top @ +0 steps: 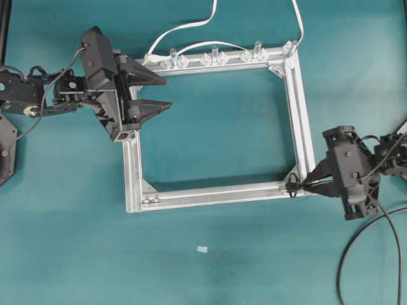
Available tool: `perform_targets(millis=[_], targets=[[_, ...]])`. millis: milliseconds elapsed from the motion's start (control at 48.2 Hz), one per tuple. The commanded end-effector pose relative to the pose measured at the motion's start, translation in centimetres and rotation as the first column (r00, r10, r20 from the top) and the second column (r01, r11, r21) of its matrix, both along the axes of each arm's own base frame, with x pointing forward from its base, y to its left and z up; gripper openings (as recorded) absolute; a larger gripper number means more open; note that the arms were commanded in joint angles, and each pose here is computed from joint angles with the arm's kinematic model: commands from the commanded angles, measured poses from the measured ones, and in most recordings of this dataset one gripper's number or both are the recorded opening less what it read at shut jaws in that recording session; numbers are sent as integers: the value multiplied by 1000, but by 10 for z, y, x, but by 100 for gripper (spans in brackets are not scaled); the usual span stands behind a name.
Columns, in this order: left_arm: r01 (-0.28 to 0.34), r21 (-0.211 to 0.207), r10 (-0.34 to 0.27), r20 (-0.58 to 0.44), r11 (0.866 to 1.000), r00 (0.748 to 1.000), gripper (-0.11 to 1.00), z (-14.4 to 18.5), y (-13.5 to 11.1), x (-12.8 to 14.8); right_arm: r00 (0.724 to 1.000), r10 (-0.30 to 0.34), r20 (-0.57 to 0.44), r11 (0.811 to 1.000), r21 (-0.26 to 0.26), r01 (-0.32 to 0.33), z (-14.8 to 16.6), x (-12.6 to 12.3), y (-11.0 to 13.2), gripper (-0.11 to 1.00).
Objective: Insert the wire through the string loop located on the right side.
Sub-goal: 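Push the USB plug through the black zip-tie loop with the right gripper, then move the left gripper to the plug and grasp it beyond the loop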
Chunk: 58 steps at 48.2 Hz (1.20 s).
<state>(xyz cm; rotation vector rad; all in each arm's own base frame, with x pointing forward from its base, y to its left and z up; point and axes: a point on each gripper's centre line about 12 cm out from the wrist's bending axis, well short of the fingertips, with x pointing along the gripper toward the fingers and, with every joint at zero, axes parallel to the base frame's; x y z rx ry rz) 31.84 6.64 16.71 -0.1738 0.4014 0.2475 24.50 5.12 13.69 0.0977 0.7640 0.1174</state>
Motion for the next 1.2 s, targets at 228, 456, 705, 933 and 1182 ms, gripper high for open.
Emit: perform_targets(millis=[228,456,705,933,1182], targets=[[4,6,-4,30,1000,1000,68,9,0,4,1000,-6,29,1000,-4,6,3,18,3,11],[4,7,-5,28,1000,1000,68,8,0,4,1000,-7,22,1000,-6,7,2,22,4,11],[6,7,-6,31,1000,999,68,9,-1,4,1000,-7,20,1000,-6,7,1,22,4,11],[58,2,-58,31,998,998,68,12,-18,10,1000,-6,19,1000,-6,6,1,21,4,11],[202,-27,-203,-68,979,977,68,6,-66,13,1000,-6,22,1000,-6,6,2,22,4,11]])
